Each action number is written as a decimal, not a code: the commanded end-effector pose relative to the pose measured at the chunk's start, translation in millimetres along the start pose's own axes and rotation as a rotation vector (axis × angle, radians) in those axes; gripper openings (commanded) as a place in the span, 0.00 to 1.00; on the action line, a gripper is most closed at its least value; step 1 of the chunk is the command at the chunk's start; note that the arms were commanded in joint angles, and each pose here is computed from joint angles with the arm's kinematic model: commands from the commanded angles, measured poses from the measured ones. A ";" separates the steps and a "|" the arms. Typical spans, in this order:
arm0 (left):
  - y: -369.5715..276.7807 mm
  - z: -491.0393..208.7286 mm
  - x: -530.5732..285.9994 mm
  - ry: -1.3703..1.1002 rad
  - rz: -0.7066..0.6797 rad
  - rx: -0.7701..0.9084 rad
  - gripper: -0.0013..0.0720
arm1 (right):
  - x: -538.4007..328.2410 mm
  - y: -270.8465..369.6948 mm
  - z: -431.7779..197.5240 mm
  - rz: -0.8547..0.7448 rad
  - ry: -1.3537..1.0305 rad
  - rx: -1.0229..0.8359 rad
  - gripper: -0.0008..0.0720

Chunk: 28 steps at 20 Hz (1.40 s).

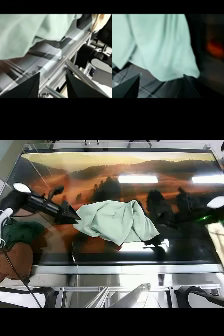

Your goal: Fold the shirts.

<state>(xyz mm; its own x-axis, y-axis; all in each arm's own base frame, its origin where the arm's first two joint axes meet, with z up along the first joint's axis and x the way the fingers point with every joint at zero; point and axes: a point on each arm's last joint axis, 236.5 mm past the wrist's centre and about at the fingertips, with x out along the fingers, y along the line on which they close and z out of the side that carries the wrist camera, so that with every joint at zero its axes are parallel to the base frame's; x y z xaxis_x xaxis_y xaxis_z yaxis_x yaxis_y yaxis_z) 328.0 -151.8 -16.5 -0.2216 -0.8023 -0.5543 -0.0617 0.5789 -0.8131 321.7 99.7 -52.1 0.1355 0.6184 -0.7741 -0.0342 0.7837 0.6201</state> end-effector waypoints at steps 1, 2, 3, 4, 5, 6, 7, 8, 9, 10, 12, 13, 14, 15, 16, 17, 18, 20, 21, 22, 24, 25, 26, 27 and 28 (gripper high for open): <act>30.1 -3.4 36.5 -0.022 0.033 -0.045 0.49 | 32.3 -28.2 -28.6 -0.030 0.019 0.086 0.81; 35.7 -2.9 47.0 -0.031 0.053 -0.052 0.49 | 40.0 -18.6 -28.1 0.008 0.024 0.078 0.81; 38.4 -1.6 55.6 -0.039 0.070 -0.040 0.49 | 48.6 -3.3 -24.2 0.067 0.016 0.064 0.81; 40.9 2.0 62.0 -0.054 0.090 -0.020 0.49 | 56.8 10.1 -18.5 0.119 -0.003 0.056 0.81; 41.3 6.1 67.5 -0.068 0.109 -0.008 0.49 | 65.1 21.8 -13.5 0.163 -0.018 0.060 0.81; 41.4 10.8 71.2 -0.084 0.123 0.002 0.49 | 71.9 32.4 -11.2 0.207 -0.023 0.067 0.81; 41.4 14.4 74.9 -0.096 0.137 0.012 0.49 | 76.8 40.1 -9.0 0.240 -0.029 0.075 0.81; 41.9 18.9 77.5 -0.114 0.151 0.020 0.49 | 80.2 45.1 -6.8 0.265 -0.037 0.075 0.81; 42.8 24.8 80.3 -0.136 0.168 0.031 0.49 | 81.8 48.8 -4.6 0.285 -0.045 0.081 0.77; 44.2 30.9 81.5 -0.160 0.183 0.039 0.48 | 81.0 52.0 -1.4 0.300 -0.058 0.080 0.48; 46.1 39.1 83.2 -0.193 0.207 0.053 0.33 | 76.9 59.3 2.3 0.335 -0.074 0.075 0.05; 45.2 40.9 82.3 -0.196 0.210 0.065 0.02 | 73.8 64.3 1.9 0.352 -0.073 0.068 0.04; 40.8 41.6 80.9 -0.192 0.203 0.077 0.05 | 69.2 69.9 1.5 0.367 -0.073 0.056 0.04; 30.2 41.3 78.5 -0.177 0.183 0.097 0.05 | 62.6 75.3 3.0 0.381 -0.076 0.038 0.04; 15.1 41.2 72.5 -0.167 0.155 0.120 0.05 | 48.4 84.8 6.1 0.411 -0.081 0.008 0.04; -5.7 41.7 61.7 -0.177 0.119 0.149 0.05 | 30.3 94.0 10.8 0.443 -0.094 -0.014 0.04; -34.2 42.5 44.9 -0.209 0.074 0.197 0.05 | 6.8 104.3 17.5 0.476 -0.118 -0.036 0.04; -110.3 37.5 -4.3 -0.314 -0.044 0.346 0.05 | -59.4 130.3 36.0 0.528 -0.216 -0.112 0.04; -158.1 25.8 -37.3 -0.383 -0.116 0.441 0.05 | -99.5 149.0 44.6 0.549 -0.296 -0.180 0.04; -204.7 7.2 -72.1 -0.456 -0.168 0.552 0.05 | -140.6 170.2 50.4 0.572 -0.384 -0.247 0.04; -275.7 -39.3 -135.1 -0.612 -0.175 0.762 0.05 | -236.4 227.9 47.6 0.639 -0.607 -0.429 0.04; -304.6 -66.9 -164.7 -0.706 -0.137 0.865 0.05 | -279.6 256.1 38.1 0.649 -0.719 -0.523 0.04; -325.3 -93.1 -188.0 -0.790 -0.089 0.948 0.05 | -318.0 282.7 23.3 0.620 -0.832 -0.633 0.04; -342.3 -120.1 -209.8 -0.882 -0.029 1.018 0.05 | -345.0 302.3 10.2 0.554 -0.930 -0.723 0.04; -350.8 -139.9 -226.7 -0.965 0.040 1.058 0.05 | -369.0 319.6 -2.3 0.476 -1.032 -0.792 0.04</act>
<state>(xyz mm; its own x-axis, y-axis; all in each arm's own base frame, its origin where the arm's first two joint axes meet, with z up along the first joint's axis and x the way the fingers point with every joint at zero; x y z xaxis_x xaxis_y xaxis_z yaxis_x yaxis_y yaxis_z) 328.3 -169.7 331.6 0.4192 -0.8775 -0.2330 0.6886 0.4746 -0.5483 319.4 118.7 329.5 0.5362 0.8441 0.0058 -0.6945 0.4372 0.5714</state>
